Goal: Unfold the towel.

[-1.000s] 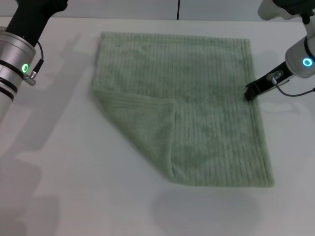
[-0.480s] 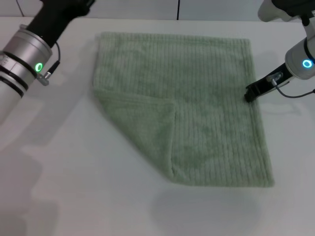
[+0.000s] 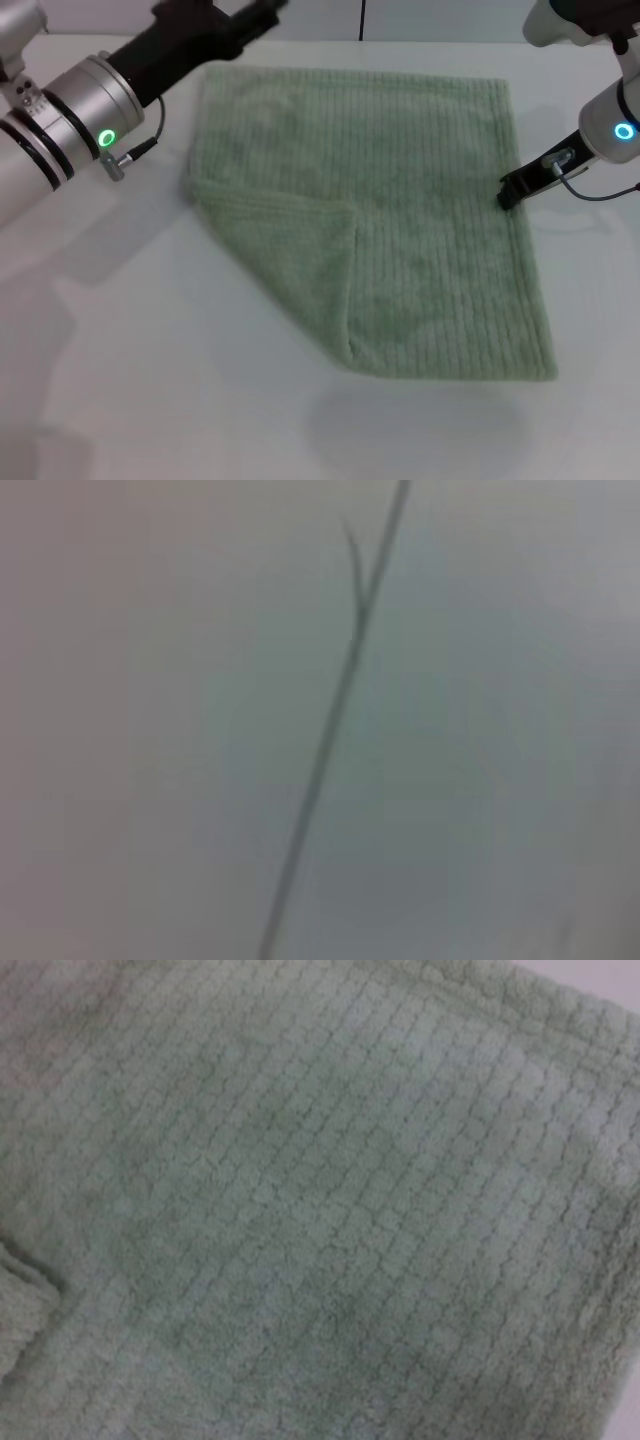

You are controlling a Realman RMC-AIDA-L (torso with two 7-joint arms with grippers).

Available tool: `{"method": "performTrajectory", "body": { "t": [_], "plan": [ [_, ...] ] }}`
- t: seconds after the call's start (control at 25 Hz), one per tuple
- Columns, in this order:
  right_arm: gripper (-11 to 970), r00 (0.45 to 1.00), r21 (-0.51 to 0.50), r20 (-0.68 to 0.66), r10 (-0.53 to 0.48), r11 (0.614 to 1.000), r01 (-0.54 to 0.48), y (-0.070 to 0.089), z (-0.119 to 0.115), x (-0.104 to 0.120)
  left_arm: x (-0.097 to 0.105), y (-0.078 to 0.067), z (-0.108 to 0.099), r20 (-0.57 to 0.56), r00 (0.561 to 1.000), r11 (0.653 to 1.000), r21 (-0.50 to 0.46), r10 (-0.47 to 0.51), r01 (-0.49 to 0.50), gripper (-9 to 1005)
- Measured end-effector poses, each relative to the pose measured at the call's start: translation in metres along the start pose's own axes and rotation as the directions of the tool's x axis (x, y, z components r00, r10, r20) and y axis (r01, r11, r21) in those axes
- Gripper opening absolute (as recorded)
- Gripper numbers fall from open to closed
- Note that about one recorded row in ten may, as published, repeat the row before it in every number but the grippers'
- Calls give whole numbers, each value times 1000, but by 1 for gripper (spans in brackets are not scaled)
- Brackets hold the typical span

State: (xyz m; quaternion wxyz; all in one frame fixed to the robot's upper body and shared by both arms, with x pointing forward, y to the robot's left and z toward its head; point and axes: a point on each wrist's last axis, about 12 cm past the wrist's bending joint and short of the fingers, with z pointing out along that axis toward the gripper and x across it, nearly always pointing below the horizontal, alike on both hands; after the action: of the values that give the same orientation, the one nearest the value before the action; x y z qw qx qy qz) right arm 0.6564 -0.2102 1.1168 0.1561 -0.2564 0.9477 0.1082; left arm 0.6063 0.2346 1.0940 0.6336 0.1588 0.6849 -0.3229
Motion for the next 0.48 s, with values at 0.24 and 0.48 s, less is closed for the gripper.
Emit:
{"method": "performTrajectory", "body": {
  "t": [0.24,0.48],
  "plan": [
    [1,1000,1,-2,-3,1000,3,0,0,0,-8,-7,8,-138,990,991,130,38,-19,796],
    [1,1000,-2,-5,-7,1000,7,1,0,-1,-12,-15,12,-234,968,977,210,89,-39,797]
  ]
}}
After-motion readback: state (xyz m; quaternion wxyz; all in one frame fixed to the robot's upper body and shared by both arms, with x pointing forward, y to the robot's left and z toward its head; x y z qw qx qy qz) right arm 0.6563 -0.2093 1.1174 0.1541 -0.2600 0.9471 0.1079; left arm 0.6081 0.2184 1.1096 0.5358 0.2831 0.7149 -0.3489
